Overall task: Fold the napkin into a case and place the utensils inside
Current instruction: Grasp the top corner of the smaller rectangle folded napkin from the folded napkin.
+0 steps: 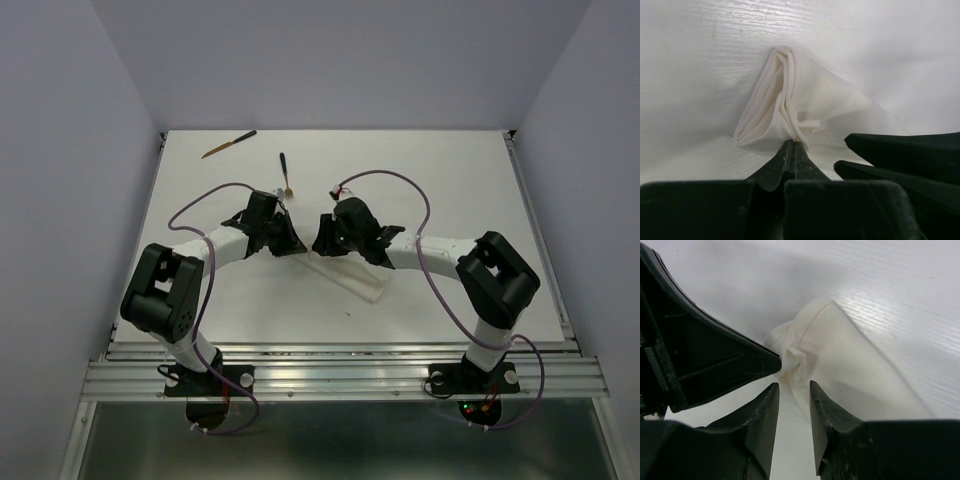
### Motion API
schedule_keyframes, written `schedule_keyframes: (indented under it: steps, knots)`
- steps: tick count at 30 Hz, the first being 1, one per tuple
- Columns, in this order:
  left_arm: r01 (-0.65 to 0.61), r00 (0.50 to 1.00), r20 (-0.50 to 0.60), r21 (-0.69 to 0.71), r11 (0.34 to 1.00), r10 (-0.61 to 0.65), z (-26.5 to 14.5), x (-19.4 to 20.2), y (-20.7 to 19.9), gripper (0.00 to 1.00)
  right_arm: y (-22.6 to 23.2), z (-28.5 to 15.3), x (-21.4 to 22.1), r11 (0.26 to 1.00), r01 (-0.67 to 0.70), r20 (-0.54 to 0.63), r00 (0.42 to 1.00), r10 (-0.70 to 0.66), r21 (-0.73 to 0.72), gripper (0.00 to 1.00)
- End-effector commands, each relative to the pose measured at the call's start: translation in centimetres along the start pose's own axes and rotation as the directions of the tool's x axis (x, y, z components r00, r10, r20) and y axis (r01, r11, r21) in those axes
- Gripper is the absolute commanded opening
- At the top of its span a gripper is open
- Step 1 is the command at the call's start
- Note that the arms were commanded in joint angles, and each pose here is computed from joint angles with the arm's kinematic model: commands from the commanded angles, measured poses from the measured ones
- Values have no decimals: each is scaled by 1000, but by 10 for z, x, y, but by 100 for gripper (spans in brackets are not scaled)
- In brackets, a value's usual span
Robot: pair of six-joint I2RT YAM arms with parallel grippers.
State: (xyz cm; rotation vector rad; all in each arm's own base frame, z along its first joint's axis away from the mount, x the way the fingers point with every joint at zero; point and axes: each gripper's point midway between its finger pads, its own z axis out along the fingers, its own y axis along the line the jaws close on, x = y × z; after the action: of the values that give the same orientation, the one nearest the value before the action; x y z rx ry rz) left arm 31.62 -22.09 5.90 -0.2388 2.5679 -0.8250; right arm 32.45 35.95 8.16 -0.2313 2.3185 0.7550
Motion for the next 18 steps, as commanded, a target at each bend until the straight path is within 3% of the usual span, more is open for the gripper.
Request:
schedule_keyframes:
  steps: [1,4,9,18]
  knots:
    - [-36,999,22,40,999,35,-2,-13,-14,0,1,-13,-40,997,-72,162,984,69,10,36]
    - [-29,1000,1,27,999,29,-3,-8,-10,0,-18,-11,-45,986,-164,176,972,154,44,27]
    - [-31,1000,1,27,999,31,-3,-8,-10,0,-22,4,-35,977,-215,77,973,215,-12,11]
    - [-33,999,-2,33,999,33,-5,-8,-12,0,1,14,-30,980,-156,-5,988,156,-124,6]
